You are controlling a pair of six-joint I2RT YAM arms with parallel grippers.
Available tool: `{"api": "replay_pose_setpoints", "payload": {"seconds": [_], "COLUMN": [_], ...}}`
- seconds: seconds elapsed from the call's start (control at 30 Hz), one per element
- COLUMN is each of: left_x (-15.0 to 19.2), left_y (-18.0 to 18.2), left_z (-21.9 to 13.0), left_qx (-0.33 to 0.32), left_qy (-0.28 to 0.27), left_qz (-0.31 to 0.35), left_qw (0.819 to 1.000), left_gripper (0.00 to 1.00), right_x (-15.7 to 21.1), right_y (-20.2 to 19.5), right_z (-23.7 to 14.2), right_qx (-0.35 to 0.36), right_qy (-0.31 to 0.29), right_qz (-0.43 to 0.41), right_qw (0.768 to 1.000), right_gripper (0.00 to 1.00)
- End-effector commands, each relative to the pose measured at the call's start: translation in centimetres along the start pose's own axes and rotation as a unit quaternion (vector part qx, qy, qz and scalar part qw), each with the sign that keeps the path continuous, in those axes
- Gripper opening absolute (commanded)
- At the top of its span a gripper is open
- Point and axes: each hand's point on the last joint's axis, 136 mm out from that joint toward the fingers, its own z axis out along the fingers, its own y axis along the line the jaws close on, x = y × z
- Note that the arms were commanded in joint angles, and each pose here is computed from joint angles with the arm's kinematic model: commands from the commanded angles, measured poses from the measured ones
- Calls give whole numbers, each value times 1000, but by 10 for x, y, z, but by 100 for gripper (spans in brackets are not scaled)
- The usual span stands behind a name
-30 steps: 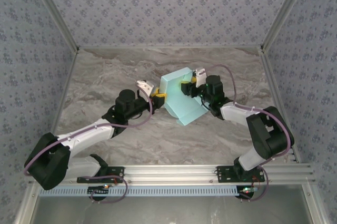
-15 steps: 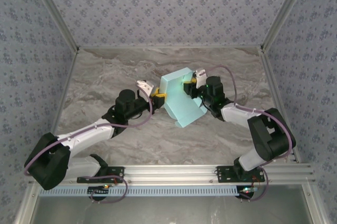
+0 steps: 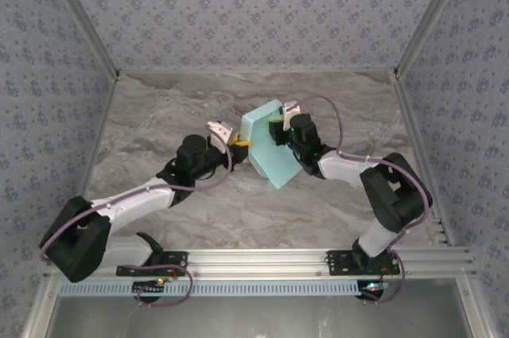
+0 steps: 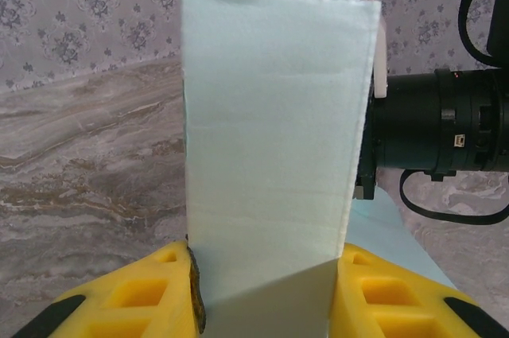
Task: Fold the paper box
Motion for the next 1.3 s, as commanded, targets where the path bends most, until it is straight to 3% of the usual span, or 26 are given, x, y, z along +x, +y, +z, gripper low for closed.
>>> {"api": "replay_pose_setpoints", "payload": {"seconds": [0.0,0.17,0.3,0.47,0.6,0.7,0.73,0.83,0.97,1.1,1.27], "left_x": [-33,-42,-46,-54,-48,-32,-25,-9,3,3,-4], "left_y": [-28,-18,-9,-9,-21,-39,-45,-66,-76,-84,-81], "left_z": [-3,-12,-22,-42,-53,-63,-65,-65,-63,-71,-76], "left_qx": [56,32,36,33,64,114,127,164,187,212,198], "left_qy": [-43,-26,-4,36,66,102,105,101,103,94,85], "left_qz": [2,55,84,117,135,148,164,226,249,274,295], "left_qw": [997,998,996,992,987,977,973,955,945,933,931], "left_gripper": [26,26,26,26,26,27,27,27,27,27,27], "right_x": [-15,-6,8,10,10,6,8,9,23,43,58], "right_y": [-6,0,16,28,18,-1,-2,-8,3,37,53], "right_z": [-2,-34,-72,-123,-134,-129,-130,-135,-151,-175,-184], "right_qx": [-25,-148,-224,-313,-291,-238,-242,-237,-289,-392,-433], "right_qy": [-39,-25,2,15,32,40,48,88,104,85,99], "right_qz": [-2,-27,-102,-147,-195,-242,-260,-283,-311,-348,-368], "right_qw": [999,988,969,938,936,940,934,925,899,847,817], "right_gripper": [36,48,57,62,64,74,80,80,80,79,78]}}
